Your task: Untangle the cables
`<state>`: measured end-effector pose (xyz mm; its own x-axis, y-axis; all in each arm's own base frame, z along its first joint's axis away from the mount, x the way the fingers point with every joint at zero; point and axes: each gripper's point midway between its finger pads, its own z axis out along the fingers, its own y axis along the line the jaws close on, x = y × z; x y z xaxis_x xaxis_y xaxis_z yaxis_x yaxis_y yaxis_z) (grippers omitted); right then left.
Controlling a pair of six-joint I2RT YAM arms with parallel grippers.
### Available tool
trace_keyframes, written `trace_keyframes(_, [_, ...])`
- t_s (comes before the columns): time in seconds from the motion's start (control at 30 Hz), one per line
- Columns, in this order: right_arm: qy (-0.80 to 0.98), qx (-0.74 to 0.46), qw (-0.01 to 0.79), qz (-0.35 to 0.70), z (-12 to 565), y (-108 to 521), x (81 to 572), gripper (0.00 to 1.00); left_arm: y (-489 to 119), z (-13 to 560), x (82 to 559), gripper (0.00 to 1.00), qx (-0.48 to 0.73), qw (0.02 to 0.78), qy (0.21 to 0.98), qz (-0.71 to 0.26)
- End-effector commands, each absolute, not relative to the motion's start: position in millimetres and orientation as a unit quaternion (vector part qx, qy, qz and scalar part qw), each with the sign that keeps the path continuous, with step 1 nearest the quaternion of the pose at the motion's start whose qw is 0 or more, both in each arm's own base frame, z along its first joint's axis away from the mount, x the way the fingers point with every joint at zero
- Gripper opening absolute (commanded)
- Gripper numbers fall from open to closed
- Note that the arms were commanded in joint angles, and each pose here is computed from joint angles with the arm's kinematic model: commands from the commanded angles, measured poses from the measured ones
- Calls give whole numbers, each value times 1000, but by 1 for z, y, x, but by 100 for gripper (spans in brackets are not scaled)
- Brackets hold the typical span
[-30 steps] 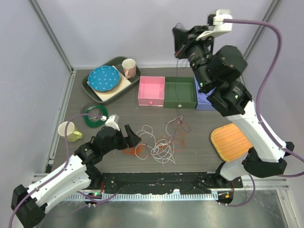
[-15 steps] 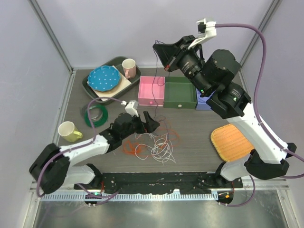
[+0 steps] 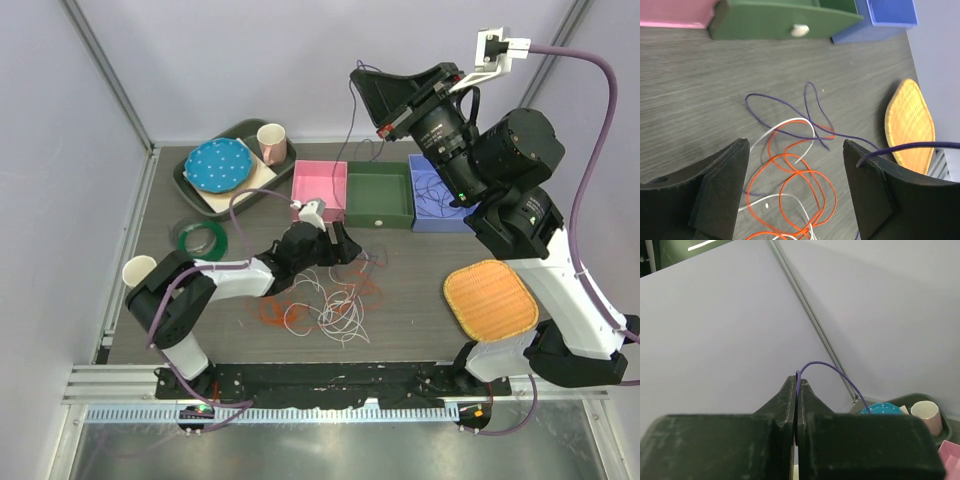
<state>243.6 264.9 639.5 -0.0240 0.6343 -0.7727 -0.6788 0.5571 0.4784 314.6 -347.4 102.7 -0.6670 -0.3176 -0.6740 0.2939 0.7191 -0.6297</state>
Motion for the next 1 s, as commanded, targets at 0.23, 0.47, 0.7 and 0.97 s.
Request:
trace_keyframes(0.23, [495, 37, 750, 438, 671, 223, 243, 1, -380, 98, 302, 51, 67, 398, 826, -394])
trace_keyframes(0.47, [505, 81, 807, 294, 664, 190, 274, 1, -374, 66, 281, 48, 83, 351, 855, -374])
trace_keyframes(0.7, [507, 153, 844, 81, 646, 151, 310, 1, -337, 47, 238, 60, 63, 312, 874, -367])
trace_keyframes(0.97, [508, 182, 839, -64, 629, 115, 356, 1, -299, 44, 200, 68, 50, 288, 888, -354])
